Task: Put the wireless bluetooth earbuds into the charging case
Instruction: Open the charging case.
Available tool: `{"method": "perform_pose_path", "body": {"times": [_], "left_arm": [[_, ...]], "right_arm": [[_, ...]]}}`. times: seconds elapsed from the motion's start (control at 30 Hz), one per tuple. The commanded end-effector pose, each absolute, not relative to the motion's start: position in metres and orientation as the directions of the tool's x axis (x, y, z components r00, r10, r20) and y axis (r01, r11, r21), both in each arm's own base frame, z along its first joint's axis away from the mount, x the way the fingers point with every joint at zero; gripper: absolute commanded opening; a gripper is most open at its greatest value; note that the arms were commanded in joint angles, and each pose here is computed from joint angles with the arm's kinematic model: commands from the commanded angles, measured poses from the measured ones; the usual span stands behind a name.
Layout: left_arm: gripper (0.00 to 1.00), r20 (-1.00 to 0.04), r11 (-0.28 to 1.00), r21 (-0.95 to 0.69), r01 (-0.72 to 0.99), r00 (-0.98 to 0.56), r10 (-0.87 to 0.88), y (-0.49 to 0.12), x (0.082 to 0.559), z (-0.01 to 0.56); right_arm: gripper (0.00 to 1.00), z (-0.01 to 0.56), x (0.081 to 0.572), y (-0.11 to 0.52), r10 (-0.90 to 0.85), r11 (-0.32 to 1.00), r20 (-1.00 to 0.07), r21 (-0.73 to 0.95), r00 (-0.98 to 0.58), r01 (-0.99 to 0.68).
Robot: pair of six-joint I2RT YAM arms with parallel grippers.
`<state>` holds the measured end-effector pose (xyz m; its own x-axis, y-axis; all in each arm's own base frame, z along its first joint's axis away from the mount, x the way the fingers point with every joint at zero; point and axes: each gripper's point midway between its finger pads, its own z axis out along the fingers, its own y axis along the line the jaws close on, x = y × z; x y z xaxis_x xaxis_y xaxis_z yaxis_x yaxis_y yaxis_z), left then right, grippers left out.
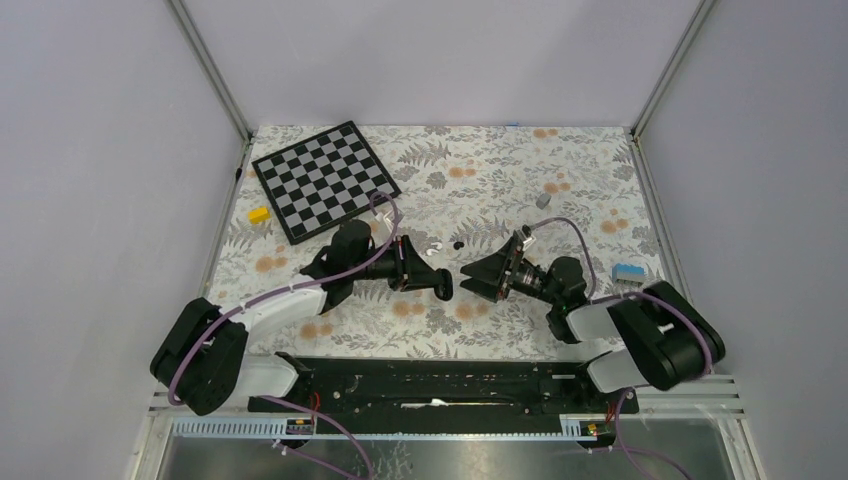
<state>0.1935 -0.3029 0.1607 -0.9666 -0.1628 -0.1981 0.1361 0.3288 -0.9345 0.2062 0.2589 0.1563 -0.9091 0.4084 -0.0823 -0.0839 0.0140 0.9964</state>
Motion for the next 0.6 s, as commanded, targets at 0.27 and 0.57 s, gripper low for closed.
{"method": "perform_pose_path", "body": {"times": [0.27,0.57], "left_arm": [[0.0,-0.268,0.277,-0.933,0.231,-0.958,-0.104,-0.311,0.196,0.187],[0.0,-0.28,0.247,-0.936,0.249,-0.955,-0.101,-0.31,0.192,0.195]], "right_arm": [[0.81,0.148,0.202,0.269,0.28,0.297,-0.363,0.913,-0.889,-0.279],[0.78,0.15,0.201,0.271,0.287,0.264,-0.34,0.927,-0.896,-0.267]]}}
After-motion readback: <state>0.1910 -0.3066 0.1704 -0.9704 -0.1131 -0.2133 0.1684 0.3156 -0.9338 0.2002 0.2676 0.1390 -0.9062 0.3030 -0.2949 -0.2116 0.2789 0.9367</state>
